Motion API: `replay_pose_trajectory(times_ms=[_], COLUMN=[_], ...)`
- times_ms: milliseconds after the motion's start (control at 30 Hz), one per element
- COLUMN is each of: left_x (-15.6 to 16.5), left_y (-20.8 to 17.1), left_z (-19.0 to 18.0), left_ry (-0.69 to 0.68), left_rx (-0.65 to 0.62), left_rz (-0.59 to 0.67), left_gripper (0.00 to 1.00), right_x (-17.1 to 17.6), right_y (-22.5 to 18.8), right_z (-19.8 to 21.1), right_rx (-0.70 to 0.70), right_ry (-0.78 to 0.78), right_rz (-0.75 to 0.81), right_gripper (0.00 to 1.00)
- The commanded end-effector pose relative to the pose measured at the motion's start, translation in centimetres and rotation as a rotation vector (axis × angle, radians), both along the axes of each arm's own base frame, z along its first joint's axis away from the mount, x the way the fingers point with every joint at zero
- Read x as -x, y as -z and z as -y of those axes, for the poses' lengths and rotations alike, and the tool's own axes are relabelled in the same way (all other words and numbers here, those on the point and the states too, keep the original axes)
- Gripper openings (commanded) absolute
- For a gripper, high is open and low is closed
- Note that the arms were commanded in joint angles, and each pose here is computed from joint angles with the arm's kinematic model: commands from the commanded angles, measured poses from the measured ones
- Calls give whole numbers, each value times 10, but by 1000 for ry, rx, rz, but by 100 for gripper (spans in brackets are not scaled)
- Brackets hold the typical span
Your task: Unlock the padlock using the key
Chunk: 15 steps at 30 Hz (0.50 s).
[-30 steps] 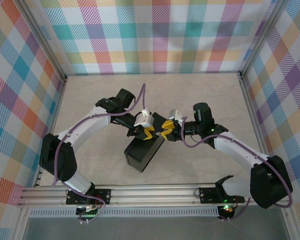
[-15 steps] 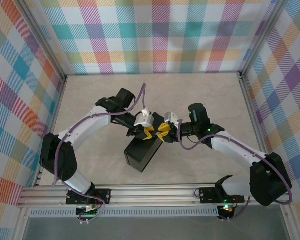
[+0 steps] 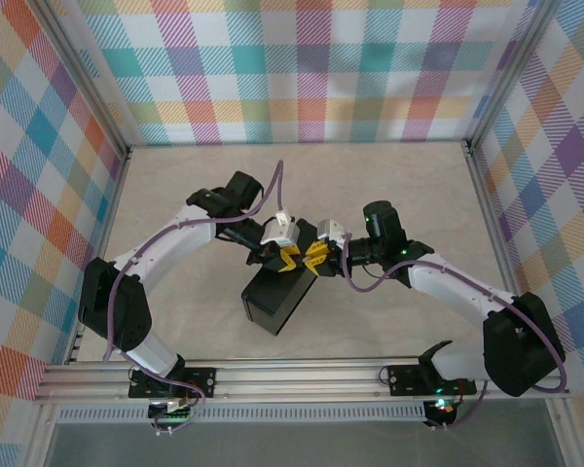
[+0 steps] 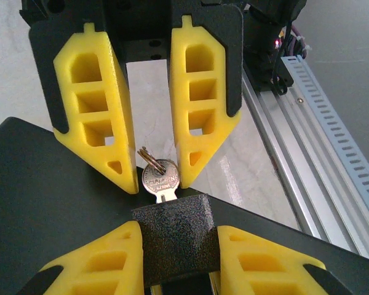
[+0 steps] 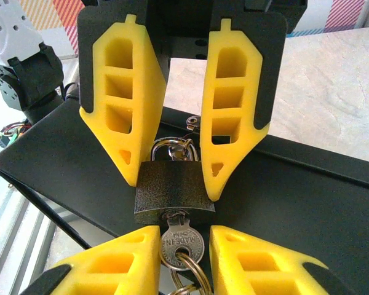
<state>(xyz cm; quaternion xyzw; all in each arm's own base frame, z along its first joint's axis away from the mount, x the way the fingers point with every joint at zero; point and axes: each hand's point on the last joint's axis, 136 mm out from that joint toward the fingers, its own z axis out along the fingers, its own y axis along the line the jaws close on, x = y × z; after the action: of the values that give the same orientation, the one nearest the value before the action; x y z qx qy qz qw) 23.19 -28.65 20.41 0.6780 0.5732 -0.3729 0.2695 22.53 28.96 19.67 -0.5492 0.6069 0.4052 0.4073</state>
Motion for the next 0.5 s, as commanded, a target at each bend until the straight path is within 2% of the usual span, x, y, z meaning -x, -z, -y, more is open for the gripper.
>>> replay_pose_trajectory(times_ms=[0, 300, 467], left_x=[6, 3, 0], left_y=[1, 0, 2], left_z=[-3, -3, -3], left_ry=[12, 6, -5], left_rx=[-3, -6, -13], left_rz=[-54, -49, -44], left_gripper=[18, 18, 18], right_x=[-5, -16, -9], right_y=[4, 3, -11], right_z=[0, 0, -4], right_rx=[15, 25, -2], right_ry=[9, 70, 51], right_rz=[33, 1, -95], right_gripper=[24, 9, 4])
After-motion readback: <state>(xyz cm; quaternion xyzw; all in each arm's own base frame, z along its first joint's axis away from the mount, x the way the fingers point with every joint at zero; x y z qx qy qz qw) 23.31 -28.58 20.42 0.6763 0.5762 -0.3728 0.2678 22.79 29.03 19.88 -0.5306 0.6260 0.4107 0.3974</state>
